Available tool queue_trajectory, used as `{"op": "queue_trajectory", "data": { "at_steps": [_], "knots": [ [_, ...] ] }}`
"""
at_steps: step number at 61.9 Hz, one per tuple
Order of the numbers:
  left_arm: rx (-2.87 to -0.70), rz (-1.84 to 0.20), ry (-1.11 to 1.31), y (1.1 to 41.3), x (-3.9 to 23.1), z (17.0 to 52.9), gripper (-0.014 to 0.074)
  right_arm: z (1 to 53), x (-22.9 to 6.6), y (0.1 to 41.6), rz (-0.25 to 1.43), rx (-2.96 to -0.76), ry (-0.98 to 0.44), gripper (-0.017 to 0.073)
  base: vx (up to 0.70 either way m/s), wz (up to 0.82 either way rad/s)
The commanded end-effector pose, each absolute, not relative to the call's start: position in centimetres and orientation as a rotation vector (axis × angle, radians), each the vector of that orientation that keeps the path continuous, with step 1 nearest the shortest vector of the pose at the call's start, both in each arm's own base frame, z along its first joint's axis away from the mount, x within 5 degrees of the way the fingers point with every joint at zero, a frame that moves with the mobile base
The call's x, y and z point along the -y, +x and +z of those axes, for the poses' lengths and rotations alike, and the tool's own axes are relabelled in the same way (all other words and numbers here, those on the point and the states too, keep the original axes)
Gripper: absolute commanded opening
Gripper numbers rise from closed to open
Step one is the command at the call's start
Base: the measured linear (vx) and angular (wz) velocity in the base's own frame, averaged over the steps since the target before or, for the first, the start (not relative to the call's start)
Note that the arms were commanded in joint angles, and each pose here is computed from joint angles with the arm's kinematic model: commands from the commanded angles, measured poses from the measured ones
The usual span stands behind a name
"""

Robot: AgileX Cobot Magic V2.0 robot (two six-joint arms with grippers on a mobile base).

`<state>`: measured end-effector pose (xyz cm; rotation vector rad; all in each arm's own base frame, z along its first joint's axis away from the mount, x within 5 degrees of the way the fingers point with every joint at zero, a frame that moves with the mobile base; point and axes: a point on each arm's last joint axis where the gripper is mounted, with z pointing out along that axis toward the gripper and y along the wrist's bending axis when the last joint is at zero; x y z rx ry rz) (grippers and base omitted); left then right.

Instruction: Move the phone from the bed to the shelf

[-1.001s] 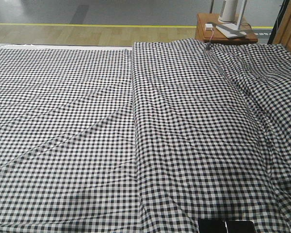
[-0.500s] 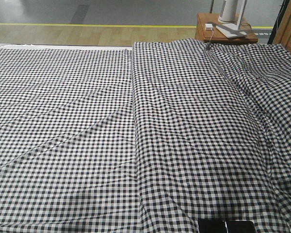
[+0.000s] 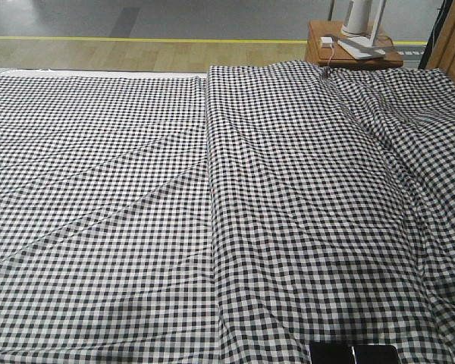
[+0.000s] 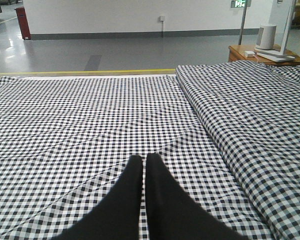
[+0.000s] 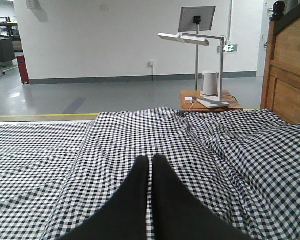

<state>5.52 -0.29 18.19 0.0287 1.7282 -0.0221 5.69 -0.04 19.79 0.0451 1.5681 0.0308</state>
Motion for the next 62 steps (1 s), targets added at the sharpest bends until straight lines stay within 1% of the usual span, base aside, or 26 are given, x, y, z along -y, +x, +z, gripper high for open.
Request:
{"op": "queue_trajectory", "data": {
  "at_steps": [1,21,49,62],
  "knots": [
    [-1.651,-0.029,0.013,5.6,0.2,18.8,0.0001,20.3,0.1,5.6,0.014,-1.495,0.041,-0.0004,0.0,0.0],
    [-1.651,-0.029,0.013,5.6,0.2,18.8,0.0001,20.4,0.1,5.6,0.008,-1.486,0.036,-0.0004,0.0,0.0],
    [-1.651,-0.029,0.013,5.6,0.2,18.8,0.0001,23.5,0.2,4.9,-0.004,-1.191,0.033,-0.0004,0.0,0.0],
    [-1.651,-0.029,0.013,5.6,0.2,18.8,0.0001,27.1,0.2,4.3,-0.052,-1.117,0.001,-0.0004,0.0,0.0]
  ]
}}
